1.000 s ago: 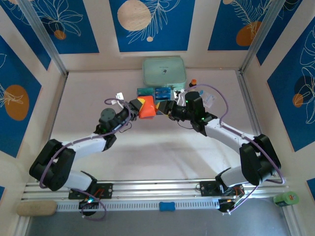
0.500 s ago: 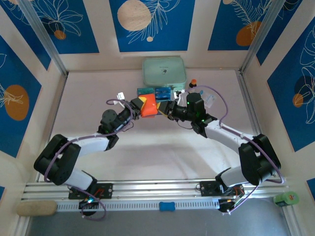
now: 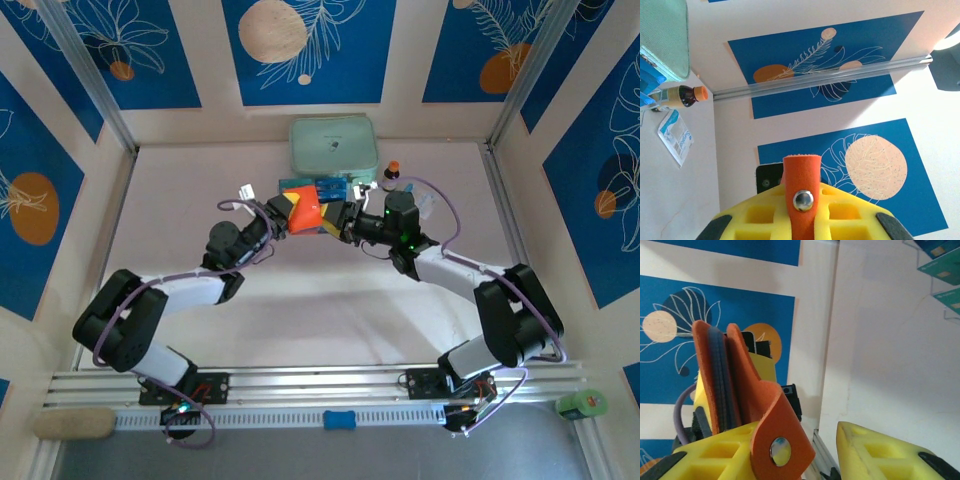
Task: Put the credit cards into the card holder
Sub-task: Open the card holder at the center of the table.
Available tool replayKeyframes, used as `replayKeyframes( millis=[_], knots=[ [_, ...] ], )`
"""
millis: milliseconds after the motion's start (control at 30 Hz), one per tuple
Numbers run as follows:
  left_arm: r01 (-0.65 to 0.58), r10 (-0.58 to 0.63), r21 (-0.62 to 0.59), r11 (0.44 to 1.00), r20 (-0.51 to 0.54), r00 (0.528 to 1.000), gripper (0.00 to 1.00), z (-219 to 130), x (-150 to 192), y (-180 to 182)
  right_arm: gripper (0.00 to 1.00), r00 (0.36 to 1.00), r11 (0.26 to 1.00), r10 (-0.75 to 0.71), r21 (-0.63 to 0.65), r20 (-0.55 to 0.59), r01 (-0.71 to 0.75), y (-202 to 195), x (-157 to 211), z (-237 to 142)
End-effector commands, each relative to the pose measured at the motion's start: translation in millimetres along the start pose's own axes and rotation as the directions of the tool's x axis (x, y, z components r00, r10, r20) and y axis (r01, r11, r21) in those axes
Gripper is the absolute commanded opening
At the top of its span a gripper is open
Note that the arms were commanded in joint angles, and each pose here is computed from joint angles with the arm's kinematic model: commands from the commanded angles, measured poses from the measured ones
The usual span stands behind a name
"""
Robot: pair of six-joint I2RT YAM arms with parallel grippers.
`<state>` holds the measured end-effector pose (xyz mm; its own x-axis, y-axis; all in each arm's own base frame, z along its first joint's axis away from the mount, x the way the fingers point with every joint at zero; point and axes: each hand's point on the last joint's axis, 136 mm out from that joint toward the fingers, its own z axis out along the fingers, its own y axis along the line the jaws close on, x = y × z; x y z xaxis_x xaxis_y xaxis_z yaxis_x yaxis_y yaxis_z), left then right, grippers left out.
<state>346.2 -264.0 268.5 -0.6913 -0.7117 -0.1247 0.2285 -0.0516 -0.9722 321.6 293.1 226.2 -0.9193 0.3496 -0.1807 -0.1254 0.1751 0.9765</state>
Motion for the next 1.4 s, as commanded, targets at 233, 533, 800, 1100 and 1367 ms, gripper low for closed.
replayKeyframes(
  millis=[233,533,800,1100,1367],
  knots=[
    [-0.011,0.013,0.093,0.996,-0.018,1.000,0.00,9,8,-25,0.35,0.997,0.992,0.004,-0.129,-0.082,-0.014,27,12,0],
    [-0.008,0.010,0.087,0.996,-0.028,1.000,0.00,12,11,-22,0.21,0.995,0.987,0.015,-0.156,-0.096,-0.030,29,12,2],
    [-0.024,0.027,0.059,0.998,-0.045,0.999,0.00,12,14,-16,0.00,0.994,0.986,0.012,-0.166,-0.106,-0.030,30,11,5],
    [-0.111,0.109,-0.053,0.992,-0.047,0.993,0.85,-6,8,8,0.00,0.997,0.994,0.029,-0.106,-0.071,-0.037,1,14,-8],
    [-0.198,0.183,-0.222,0.955,-0.089,0.979,1.00,-40,1,47,0.00,0.997,0.997,0.059,-0.042,-0.055,-0.062,-35,28,-18]
  ],
)
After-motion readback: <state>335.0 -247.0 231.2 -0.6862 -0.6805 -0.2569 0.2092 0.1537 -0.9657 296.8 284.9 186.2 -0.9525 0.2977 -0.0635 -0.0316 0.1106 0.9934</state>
